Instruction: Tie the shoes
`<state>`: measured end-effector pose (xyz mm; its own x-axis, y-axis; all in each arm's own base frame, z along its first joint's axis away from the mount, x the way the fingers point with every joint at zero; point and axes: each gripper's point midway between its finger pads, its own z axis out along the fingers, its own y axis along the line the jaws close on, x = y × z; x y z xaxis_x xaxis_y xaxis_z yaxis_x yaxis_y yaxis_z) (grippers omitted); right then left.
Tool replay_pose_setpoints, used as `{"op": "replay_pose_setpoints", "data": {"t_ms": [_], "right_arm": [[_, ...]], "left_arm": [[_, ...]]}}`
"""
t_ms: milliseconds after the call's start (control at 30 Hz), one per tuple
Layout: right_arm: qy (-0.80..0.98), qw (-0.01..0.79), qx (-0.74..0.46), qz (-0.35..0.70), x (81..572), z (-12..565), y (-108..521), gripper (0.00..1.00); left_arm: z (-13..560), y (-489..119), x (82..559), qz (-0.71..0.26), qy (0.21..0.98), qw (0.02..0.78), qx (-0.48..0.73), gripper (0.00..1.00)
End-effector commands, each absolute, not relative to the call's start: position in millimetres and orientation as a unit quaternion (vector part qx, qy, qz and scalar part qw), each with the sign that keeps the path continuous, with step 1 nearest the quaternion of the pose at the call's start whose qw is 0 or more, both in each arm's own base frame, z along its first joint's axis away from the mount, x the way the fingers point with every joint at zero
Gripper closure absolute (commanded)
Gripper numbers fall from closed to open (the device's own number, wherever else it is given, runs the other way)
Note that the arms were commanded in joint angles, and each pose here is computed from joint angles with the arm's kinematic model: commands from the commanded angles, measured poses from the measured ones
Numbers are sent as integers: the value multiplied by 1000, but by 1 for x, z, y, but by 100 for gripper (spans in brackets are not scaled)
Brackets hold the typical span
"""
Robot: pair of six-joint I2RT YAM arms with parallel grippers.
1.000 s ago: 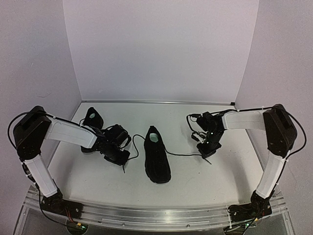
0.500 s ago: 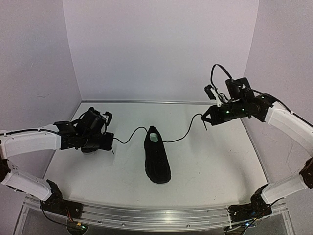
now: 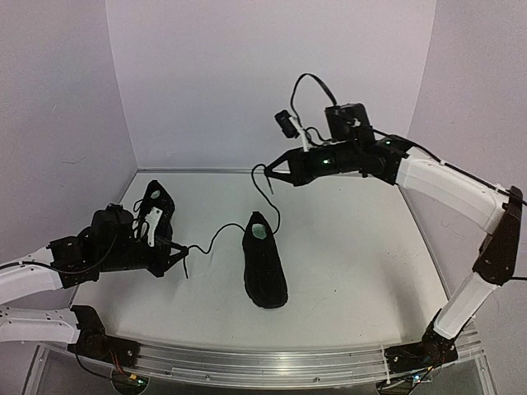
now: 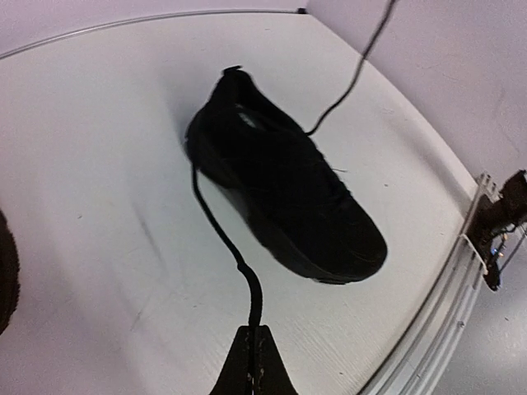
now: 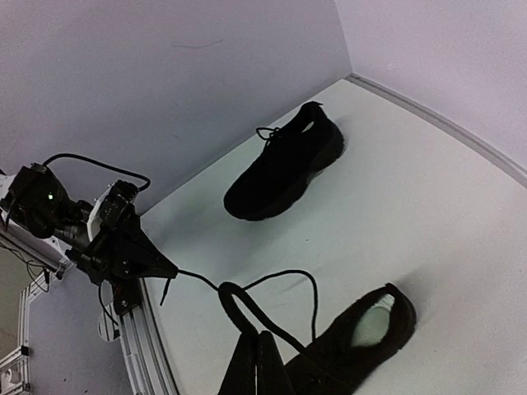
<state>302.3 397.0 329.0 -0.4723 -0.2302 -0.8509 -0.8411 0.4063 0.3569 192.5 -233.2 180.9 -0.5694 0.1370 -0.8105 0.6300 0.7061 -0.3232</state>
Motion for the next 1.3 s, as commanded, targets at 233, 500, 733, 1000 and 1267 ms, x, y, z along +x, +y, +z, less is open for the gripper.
{"op": "replay_pose_setpoints", "data": {"t_ms": [233,500,733,1000,1267], "right_arm": [[707,327,-399,484,278,300,529,100],[716,274,-391,509,269,255,575,62],[721,316,-373,490,282,289,531,45],[766,355,-322,428,311,283,430,47],[826,321,-272,374,299,211,378,64]], "left_arm": [[184,-297,131,-401,765,338,373,100],[192,-291,120,-420,753,339,376,100],[187,-311,126,-410,758,313,399,100],[217,-338,185,-376,777,392,319,100],[223,-352,277,-277,818,479,157,100]]}}
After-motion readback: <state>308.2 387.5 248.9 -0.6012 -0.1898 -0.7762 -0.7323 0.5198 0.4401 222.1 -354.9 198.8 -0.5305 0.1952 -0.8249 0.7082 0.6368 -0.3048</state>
